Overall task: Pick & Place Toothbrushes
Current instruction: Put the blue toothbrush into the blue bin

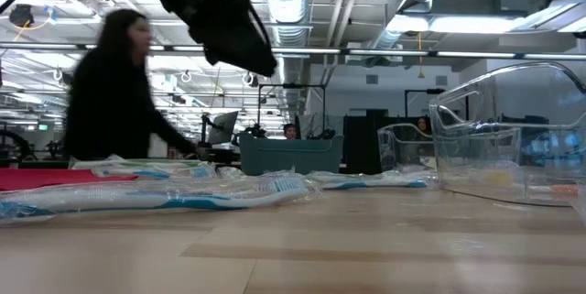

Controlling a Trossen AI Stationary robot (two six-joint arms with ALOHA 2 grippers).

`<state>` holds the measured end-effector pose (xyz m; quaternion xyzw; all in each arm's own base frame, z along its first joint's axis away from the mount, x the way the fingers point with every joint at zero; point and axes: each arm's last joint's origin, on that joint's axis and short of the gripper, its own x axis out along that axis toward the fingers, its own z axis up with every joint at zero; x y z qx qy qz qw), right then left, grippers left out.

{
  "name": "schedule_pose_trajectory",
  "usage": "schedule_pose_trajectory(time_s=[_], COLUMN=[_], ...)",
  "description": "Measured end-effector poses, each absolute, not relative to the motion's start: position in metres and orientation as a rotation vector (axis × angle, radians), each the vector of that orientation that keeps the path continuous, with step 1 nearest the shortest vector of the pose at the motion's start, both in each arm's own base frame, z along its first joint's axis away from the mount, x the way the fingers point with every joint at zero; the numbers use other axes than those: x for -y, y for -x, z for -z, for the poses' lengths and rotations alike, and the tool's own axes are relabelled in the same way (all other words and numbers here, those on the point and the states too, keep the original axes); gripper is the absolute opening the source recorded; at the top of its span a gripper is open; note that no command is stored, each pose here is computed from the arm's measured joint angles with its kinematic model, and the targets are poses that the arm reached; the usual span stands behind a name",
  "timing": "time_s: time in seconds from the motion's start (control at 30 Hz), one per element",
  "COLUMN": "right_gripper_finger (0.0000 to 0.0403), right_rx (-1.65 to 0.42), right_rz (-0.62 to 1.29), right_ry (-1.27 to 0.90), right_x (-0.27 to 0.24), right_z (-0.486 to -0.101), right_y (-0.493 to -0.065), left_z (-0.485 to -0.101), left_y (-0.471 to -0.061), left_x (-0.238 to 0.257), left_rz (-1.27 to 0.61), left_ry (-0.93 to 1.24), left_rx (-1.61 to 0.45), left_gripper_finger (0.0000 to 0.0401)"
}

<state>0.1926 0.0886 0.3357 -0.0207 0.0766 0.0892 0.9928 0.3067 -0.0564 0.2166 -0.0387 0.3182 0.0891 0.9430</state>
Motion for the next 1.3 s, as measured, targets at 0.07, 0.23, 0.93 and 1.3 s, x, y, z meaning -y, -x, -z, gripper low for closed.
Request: schedule_pose_trajectory(time_s=[0.07,0.23,0.93,1.3], right_gripper_finger=[0.0301,0.0301,0.0301,0.0301], right_rx=[-0.153,-0.15,-0.147,-0.154], right_rz=[-0.175,-0.156,-0.148,-0.125], right_ry=[0.041,0.038,0.039,0.038], right_x=[-0.088,-0.084,-0.083,-0.078], right_z=[-0.336,-0.336,-0.337,-0.336], right_y=[-0.193,-0.195,-0.195,-0.197], left_z=[-0.21,-0.19,-0.163,-0.133], left_y=[-0.314,-0.335,-0.388,-0.412], left_x=[0.058,0.062,0.054,0.052], left_rz=[-0.175,-0.154,-0.116,-0.065], left_ry=[0.074,0.049,-0.086,-0.154], left_rx=[-0.626,-0.56,-0.501,-0.593], left_gripper_finger=[0.0103,0.0103,0.0103,0.0103])
